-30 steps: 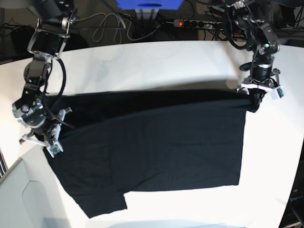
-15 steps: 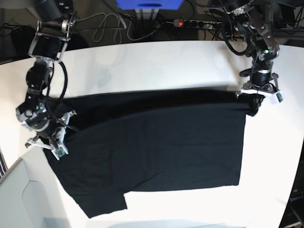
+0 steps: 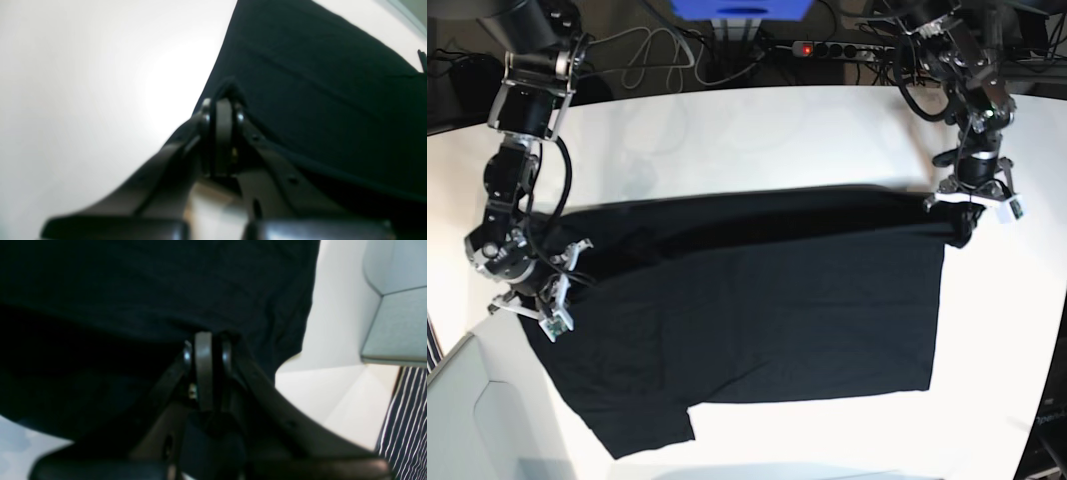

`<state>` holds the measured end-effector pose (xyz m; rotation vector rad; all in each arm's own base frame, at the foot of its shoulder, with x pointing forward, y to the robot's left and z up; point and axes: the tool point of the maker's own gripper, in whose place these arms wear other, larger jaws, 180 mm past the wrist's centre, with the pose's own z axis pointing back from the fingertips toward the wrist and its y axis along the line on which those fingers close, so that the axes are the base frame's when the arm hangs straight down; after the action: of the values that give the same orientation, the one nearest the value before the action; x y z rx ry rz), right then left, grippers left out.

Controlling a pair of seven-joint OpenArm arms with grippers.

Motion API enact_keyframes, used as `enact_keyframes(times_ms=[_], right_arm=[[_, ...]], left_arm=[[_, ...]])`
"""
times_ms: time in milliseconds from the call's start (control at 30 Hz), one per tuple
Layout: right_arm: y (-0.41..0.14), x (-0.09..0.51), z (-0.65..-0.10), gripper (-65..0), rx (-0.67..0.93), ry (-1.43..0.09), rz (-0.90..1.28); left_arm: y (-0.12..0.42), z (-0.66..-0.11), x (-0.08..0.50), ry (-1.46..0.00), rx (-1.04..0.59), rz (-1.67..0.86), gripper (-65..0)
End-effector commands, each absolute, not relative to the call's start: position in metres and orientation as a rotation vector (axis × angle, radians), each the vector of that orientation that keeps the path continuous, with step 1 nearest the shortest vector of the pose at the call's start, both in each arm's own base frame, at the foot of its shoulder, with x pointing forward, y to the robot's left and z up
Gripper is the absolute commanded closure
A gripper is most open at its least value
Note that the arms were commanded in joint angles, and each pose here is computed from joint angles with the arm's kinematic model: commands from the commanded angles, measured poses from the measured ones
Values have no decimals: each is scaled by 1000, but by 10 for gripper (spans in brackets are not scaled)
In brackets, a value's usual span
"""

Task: Fold the T-shirt properly
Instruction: 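Lower the held shoulder edge onto the shirt body with both grippers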

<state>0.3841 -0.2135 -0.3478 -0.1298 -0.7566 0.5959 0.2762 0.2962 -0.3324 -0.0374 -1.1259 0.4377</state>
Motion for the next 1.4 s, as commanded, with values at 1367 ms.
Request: enact_keyframes(times_ms=[1367], right_arm=[[-205,396,-330,-243,-117,-829,615]], left_arm=[[315,-357,326,-1060,-121,519,-68]])
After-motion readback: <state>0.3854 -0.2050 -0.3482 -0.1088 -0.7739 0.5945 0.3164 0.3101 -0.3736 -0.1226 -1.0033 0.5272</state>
